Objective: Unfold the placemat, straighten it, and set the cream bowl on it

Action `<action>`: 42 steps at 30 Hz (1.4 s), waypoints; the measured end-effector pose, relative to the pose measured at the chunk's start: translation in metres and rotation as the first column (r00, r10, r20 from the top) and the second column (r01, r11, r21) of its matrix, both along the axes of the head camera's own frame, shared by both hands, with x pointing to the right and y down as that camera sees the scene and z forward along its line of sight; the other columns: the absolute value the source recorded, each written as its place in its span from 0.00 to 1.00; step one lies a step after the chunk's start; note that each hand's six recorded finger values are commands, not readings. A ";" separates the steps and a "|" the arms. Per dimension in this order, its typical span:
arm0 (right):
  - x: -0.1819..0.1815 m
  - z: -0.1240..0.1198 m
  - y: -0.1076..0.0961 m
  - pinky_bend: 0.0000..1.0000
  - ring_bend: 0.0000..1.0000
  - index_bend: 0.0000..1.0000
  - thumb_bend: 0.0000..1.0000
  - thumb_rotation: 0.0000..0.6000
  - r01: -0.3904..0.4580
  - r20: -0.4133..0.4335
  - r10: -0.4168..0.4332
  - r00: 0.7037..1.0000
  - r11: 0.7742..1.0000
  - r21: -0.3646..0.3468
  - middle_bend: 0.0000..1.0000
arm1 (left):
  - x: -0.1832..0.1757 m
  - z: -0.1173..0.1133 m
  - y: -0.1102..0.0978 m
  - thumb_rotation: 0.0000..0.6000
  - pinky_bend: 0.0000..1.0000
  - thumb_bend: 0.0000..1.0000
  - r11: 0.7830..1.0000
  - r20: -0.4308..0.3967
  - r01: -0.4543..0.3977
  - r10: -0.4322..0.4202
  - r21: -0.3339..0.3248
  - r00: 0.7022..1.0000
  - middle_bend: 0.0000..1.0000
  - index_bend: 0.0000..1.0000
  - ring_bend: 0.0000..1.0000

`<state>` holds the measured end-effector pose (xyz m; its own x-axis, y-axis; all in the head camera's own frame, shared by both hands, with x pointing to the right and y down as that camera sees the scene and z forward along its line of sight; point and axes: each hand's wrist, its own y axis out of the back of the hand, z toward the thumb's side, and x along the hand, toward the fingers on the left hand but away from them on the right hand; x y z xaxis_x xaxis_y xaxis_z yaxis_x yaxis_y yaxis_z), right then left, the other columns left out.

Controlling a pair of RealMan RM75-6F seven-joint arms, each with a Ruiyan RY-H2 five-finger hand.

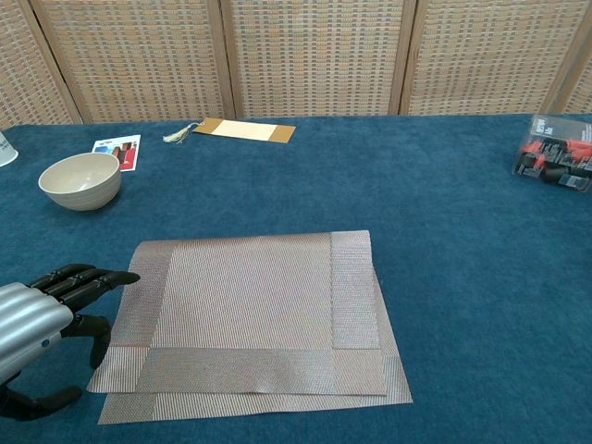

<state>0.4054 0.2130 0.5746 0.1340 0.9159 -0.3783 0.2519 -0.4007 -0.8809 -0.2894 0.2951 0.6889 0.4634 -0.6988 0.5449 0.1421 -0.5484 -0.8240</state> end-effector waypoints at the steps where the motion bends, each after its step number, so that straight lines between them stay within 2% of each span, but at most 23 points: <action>1: 0.000 0.000 0.000 0.00 0.00 0.07 0.08 1.00 -0.001 0.000 0.001 1.000 1.000 0.000 0.00 | 0.000 0.000 0.000 1.00 0.00 0.30 1.000 0.001 0.000 0.000 0.001 1.000 0.00 0.51 0.00; 15: 0.001 -0.001 0.000 0.00 0.00 0.07 0.08 1.00 -0.003 0.007 0.003 1.000 1.000 0.001 0.00 | 0.009 0.008 0.001 1.00 0.00 0.30 1.000 0.004 -0.007 0.007 -0.013 1.000 0.00 0.53 0.00; 30: -0.001 0.000 0.001 0.00 0.00 0.07 0.08 1.00 0.002 0.012 -0.002 1.000 1.000 -0.010 0.00 | 0.010 0.011 0.000 1.00 0.00 0.46 1.000 0.010 -0.001 0.001 -0.014 1.000 0.00 0.55 0.00; 42: -0.001 0.000 0.001 0.00 0.00 0.07 0.08 1.00 0.002 0.014 -0.002 1.000 1.000 -0.013 0.00 | 0.010 0.011 -0.001 1.00 0.00 0.49 1.000 0.007 0.005 -0.005 -0.014 1.000 0.00 0.55 0.00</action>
